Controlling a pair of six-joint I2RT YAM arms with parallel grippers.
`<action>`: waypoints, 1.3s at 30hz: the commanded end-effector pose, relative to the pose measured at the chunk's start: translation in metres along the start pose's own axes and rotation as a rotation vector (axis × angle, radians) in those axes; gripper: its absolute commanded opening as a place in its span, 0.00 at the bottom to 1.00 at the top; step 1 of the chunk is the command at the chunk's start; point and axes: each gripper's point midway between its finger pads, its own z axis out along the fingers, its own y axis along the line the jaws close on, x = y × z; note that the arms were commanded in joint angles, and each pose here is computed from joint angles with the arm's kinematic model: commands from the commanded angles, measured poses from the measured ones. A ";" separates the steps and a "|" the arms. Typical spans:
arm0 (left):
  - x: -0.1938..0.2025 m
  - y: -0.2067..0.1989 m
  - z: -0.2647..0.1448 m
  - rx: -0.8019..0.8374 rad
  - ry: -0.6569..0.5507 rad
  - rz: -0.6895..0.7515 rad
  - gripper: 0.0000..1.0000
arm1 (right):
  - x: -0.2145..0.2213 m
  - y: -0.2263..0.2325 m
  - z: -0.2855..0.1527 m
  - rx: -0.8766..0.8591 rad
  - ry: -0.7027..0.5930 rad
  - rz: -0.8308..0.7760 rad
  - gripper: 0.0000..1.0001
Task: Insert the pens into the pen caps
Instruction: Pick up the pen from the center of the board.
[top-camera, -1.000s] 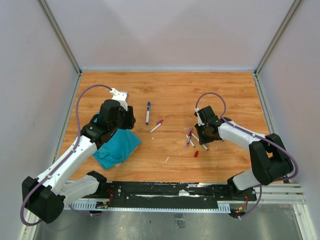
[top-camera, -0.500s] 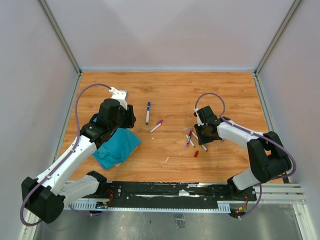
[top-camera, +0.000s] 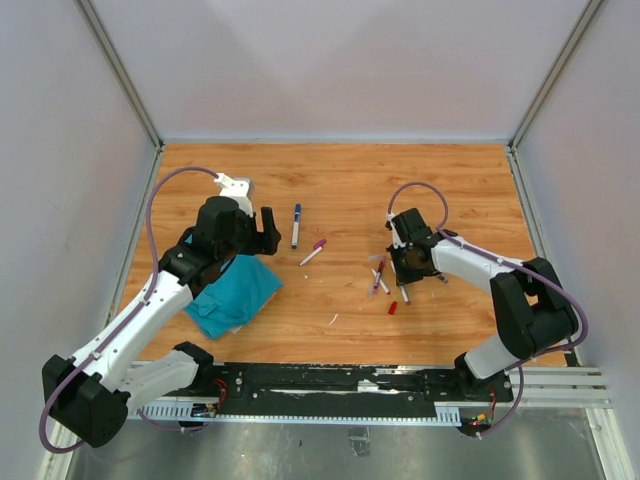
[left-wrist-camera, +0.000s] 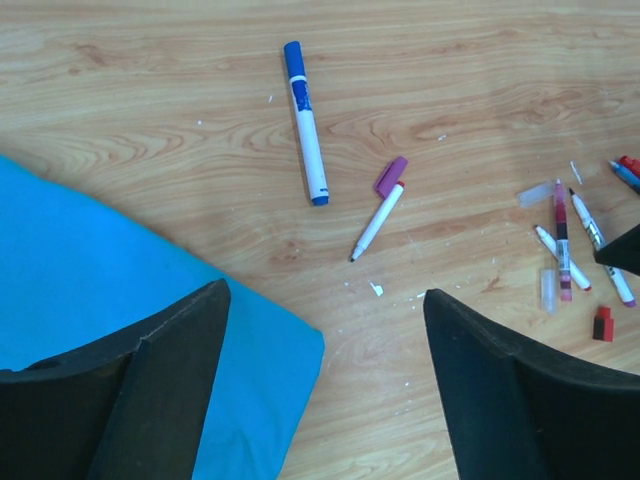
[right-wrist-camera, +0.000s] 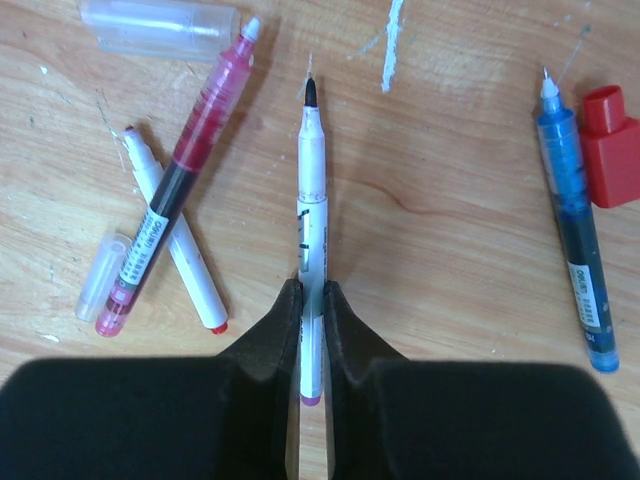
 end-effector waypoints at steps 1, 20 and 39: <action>-0.029 -0.009 -0.009 0.030 -0.110 -0.063 0.91 | 0.008 -0.011 -0.009 0.041 -0.003 0.014 0.03; -0.007 -0.084 -0.018 0.398 -0.173 -0.174 0.99 | -0.040 0.052 -0.105 -0.365 -0.504 0.126 0.01; 0.059 -0.205 -0.016 0.727 -0.047 -0.114 0.77 | -0.067 0.098 -0.165 -0.794 -0.743 0.385 0.01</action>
